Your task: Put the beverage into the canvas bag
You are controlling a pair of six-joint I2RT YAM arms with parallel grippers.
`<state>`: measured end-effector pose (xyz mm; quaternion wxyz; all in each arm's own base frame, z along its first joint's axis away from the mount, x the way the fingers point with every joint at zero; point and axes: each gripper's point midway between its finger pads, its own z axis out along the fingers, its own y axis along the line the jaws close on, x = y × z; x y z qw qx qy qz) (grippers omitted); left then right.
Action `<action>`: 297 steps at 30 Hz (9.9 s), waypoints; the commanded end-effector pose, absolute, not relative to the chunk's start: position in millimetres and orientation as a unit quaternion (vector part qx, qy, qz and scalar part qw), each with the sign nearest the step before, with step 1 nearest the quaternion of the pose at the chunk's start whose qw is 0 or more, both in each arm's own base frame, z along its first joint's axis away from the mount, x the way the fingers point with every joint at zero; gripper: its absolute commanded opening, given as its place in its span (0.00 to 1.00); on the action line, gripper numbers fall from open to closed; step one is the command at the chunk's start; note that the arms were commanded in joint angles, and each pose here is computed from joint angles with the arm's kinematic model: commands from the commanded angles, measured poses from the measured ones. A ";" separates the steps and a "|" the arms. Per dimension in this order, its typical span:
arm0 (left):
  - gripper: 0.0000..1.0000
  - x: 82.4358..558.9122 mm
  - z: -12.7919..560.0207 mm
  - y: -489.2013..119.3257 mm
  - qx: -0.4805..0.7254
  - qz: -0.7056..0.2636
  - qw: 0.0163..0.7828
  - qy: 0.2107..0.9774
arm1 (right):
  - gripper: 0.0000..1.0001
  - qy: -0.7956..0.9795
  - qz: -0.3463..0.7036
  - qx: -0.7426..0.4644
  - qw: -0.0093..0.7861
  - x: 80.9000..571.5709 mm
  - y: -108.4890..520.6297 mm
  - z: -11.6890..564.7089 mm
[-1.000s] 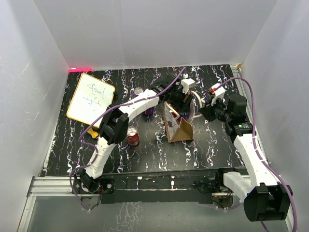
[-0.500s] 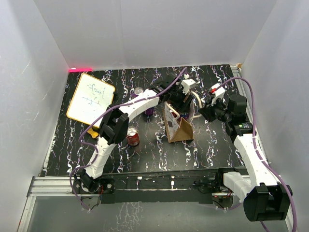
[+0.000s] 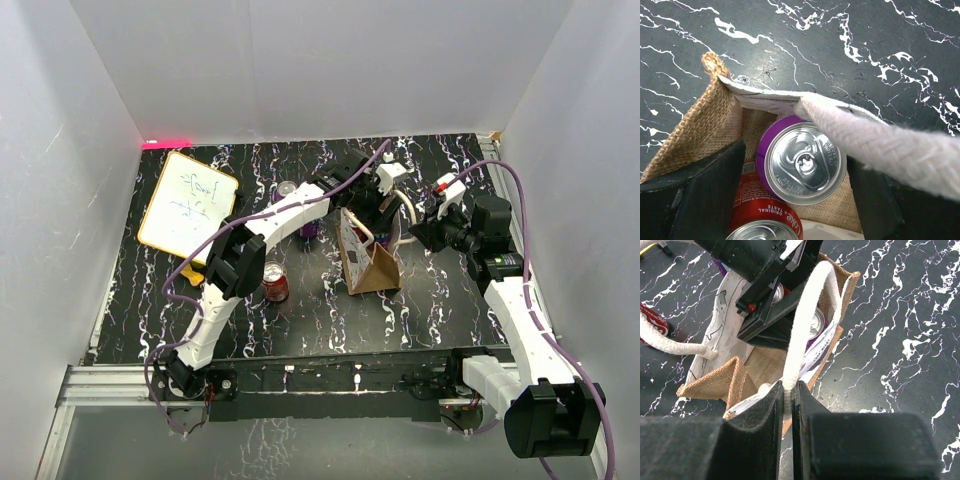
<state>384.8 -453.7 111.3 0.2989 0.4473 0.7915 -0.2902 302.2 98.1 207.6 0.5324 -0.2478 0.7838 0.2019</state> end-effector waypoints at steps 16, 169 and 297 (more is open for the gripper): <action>0.97 390.7 194.9 -460.9 0.464 -0.319 0.369 0.740 | 0.08 0.762 0.217 -0.262 0.550 300.6 105.1 230.6; 0.00 298.9 296.4 -396.2 0.512 -0.323 0.391 0.694 | 0.80 0.745 0.177 -0.299 0.570 297.4 86.1 229.2; 0.97 326.1 233.3 -400.6 0.541 -0.205 0.344 0.740 | 0.81 0.747 0.179 -0.296 0.567 296.4 83.9 225.4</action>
